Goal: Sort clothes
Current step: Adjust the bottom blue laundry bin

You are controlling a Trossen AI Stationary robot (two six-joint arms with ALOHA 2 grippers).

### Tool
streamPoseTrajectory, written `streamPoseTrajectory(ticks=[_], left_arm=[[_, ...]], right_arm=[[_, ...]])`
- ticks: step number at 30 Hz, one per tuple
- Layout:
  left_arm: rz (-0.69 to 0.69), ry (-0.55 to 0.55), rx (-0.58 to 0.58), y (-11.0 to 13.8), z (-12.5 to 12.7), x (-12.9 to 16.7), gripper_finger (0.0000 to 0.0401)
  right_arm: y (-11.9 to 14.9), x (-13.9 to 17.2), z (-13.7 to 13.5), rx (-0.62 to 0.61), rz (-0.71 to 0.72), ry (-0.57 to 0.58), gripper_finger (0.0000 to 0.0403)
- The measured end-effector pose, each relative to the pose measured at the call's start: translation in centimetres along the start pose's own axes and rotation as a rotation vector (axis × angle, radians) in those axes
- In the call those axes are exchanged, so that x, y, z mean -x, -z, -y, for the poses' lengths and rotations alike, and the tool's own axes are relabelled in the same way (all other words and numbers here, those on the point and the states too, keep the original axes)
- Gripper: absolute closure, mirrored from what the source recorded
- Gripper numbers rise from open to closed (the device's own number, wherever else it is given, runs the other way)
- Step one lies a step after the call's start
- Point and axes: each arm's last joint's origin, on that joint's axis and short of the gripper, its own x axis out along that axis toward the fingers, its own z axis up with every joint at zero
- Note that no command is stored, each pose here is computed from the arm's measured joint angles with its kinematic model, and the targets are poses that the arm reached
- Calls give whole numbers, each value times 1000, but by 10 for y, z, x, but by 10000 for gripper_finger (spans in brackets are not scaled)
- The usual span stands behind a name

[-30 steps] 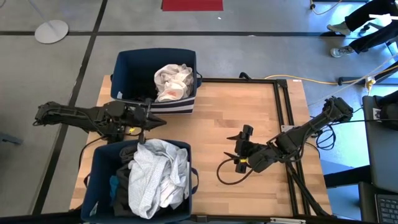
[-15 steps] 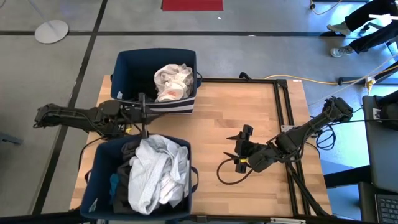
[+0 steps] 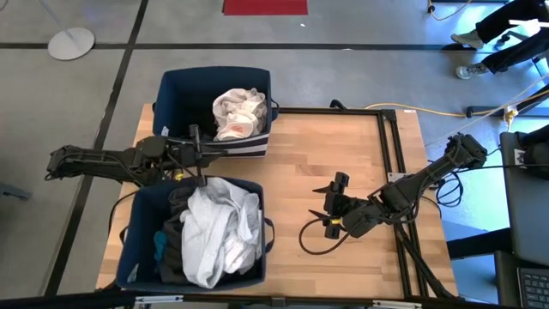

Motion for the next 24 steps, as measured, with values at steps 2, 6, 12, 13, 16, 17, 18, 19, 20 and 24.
streamPoseTrajectory(ticks=[2,6,12,13,16,17,18,19,20,24], left_arm=[[14,-7,-10,-1,0,0,401],[19,-72,-101,-4,-5,2,401],[-91,-232,-136,2,-13,4,401],[-103,-219,-139,3,-12,3,401],[-157,-149,-152,10,-8,3,401],[-166,-142,-146,11,-7,3,401],[-158,-148,-132,10,-7,3,401],[-133,-162,-120,8,-8,3,401],[-96,-178,-107,4,-10,4,401],[60,-217,-50,-19,-16,8,401]], right_arm=[[0,0,0,0,0,0,123],[0,0,0,0,0,0,123],[0,0,0,0,0,0,123],[0,0,0,0,0,0,123],[0,0,0,0,0,0,123],[0,0,0,1,-1,0,123],[0,0,0,0,0,0,123],[0,0,0,0,0,0,123],[0,0,0,0,0,0,123],[0,0,0,0,0,1,123]])
